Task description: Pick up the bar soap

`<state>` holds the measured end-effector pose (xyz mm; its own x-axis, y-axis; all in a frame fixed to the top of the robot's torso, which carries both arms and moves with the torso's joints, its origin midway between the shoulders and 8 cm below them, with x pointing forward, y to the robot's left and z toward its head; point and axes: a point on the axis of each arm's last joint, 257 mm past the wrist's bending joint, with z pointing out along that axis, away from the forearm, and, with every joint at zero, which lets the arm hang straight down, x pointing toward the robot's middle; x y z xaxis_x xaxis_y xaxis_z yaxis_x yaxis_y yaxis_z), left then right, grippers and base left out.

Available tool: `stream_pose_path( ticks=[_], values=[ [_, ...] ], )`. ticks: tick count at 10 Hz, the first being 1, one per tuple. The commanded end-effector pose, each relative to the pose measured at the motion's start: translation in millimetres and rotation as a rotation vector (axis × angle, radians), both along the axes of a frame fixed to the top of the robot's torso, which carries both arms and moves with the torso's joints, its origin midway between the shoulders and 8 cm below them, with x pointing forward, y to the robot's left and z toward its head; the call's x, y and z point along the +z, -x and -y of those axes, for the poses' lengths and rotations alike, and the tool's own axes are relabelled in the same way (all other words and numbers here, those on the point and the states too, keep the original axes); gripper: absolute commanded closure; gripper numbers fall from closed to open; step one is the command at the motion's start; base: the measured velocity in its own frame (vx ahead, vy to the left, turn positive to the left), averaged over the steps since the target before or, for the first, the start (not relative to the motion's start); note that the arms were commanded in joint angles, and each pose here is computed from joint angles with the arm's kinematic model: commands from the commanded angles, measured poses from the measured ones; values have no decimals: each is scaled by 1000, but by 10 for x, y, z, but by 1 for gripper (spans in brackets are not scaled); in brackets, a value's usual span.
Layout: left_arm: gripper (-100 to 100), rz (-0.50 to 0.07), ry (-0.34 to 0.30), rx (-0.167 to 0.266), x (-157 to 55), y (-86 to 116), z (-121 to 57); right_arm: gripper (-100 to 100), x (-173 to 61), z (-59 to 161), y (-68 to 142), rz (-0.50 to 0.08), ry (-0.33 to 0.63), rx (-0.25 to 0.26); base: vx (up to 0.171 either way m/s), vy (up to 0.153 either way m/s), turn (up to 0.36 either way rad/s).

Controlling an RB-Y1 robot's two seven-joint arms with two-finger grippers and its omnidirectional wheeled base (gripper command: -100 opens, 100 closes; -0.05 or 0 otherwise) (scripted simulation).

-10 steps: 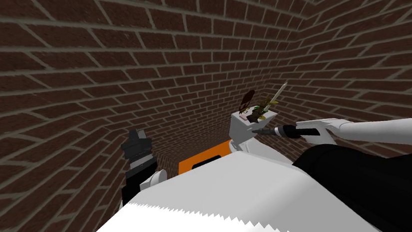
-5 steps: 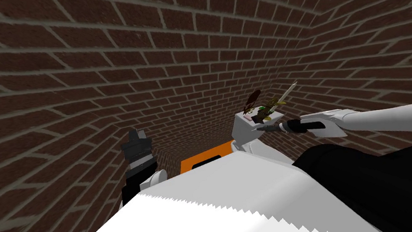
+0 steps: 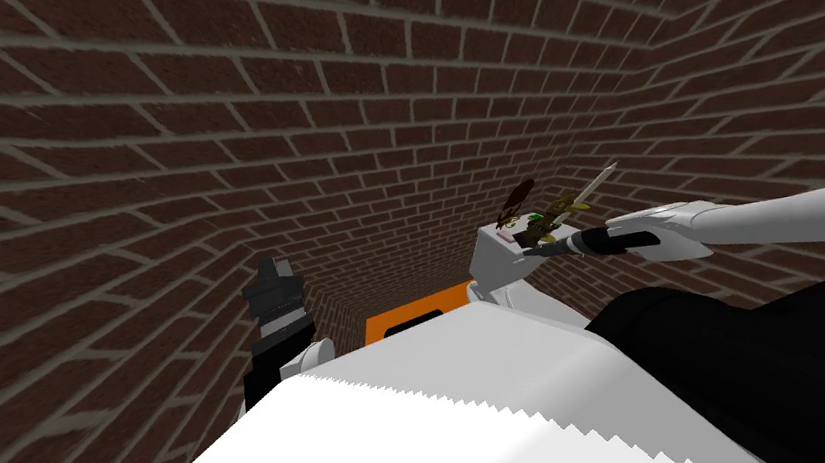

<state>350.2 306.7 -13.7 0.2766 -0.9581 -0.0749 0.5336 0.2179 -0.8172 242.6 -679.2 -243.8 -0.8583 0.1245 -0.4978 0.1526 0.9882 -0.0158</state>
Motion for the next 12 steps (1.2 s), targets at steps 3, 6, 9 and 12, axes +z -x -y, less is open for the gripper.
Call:
stream_pose_path(
  ticks=[3, 6, 9, 12],
  values=[
    [0, 0, 0, 0, 0, 0, 0, -100, 75, 54, -3, -9, 20, -8, 13, 26, 2],
    [0, 0, 0, 0, 0, 0, 0, -100, 236, 254, -26, -31, 89, -4, 19, 44, 49],
    [0, 0, 0, 0, 0, 0, 0, 0, 300, 319, -34, -39, 115, -5, 1, 31, 26],
    [0, 0, 0, 0, 0, 0, -1, -100, 115, 381, 185, -42, 112, -28, 49, -12, 70]
  ],
)
